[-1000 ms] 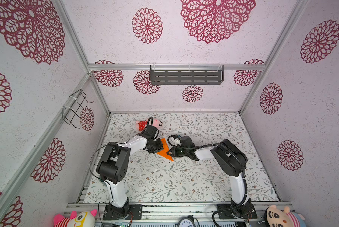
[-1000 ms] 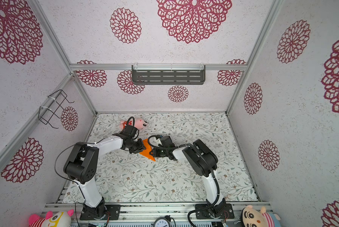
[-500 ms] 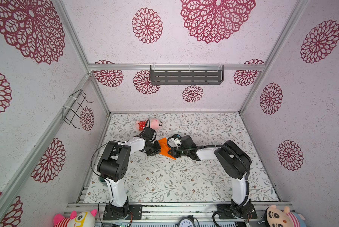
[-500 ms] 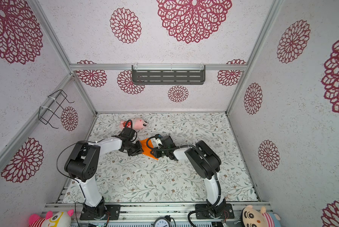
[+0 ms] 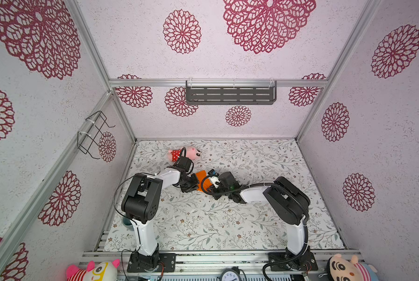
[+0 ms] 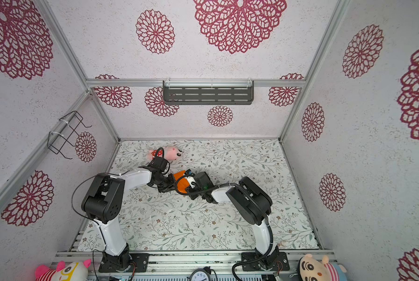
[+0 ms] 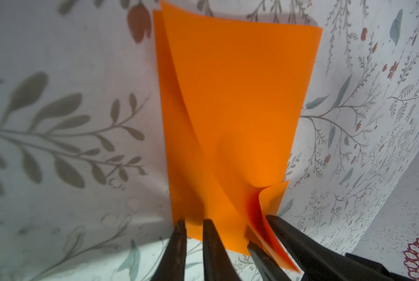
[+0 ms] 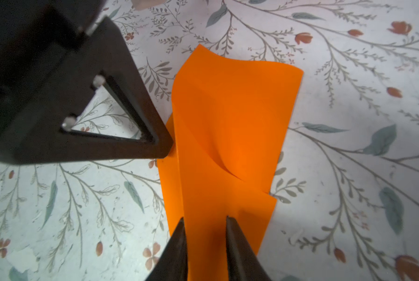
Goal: Fold a paper plane with a square sheet of paper (pick it up from the middle)
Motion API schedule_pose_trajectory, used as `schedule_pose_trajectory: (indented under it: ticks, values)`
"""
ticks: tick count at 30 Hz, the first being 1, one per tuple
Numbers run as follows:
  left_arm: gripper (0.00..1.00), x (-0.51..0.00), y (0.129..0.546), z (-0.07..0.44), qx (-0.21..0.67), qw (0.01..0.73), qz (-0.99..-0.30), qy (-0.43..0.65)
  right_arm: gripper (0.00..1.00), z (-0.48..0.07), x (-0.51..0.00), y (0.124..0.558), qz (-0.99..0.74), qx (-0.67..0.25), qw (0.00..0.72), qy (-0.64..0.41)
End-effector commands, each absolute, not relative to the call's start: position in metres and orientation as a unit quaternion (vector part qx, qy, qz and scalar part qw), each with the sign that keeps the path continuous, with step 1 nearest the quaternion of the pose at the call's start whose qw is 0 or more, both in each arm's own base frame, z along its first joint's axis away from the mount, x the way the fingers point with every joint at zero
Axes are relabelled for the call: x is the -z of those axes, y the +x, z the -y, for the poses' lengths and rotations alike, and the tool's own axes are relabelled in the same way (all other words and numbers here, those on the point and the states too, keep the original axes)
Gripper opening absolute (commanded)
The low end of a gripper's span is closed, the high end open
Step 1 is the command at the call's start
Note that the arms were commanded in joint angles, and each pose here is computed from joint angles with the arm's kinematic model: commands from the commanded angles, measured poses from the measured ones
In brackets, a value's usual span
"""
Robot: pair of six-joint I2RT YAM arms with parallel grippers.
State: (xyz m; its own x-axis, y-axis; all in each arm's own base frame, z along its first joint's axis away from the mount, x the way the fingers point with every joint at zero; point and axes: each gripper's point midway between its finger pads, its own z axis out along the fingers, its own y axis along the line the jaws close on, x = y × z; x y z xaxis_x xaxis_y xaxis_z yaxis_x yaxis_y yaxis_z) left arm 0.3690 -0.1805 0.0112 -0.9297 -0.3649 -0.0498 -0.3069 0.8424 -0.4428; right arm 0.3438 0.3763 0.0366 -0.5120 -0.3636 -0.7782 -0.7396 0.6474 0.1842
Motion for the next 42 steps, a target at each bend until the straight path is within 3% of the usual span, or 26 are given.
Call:
schedule_pose_trajectory:
  ticks: [1, 14, 18, 29, 42]
  values:
    - [0.18, 0.008, 0.355, 0.173, 0.188, 0.036, -0.966, -0.175, 0.28, -0.376, -0.051, 0.354, -0.817, -0.245, 0.401, -0.334]
    - [0.17, 0.003, 0.358, 0.175, 0.188, 0.04, -0.967, -0.168, 0.21, -0.374, -0.038, 0.354, -0.833, -0.254, 0.38, -0.313]
    - [0.17, 0.0, 0.363, 0.176, 0.191, 0.046, -0.967, -0.164, 0.13, -0.375, -0.038, 0.354, -0.834, -0.272, 0.372, -0.303]
    - [0.25, -0.066, 0.395, 0.204, 0.291, 0.134, -0.937, -0.142, 0.04, -0.386, -0.04, 0.342, -0.843, -0.386, 0.305, -0.218]
    - [0.26, -0.044, 0.385, 0.211, 0.297, 0.118, -0.936, -0.147, 0.03, -0.394, -0.045, 0.339, -0.831, -0.481, 0.251, -0.122]
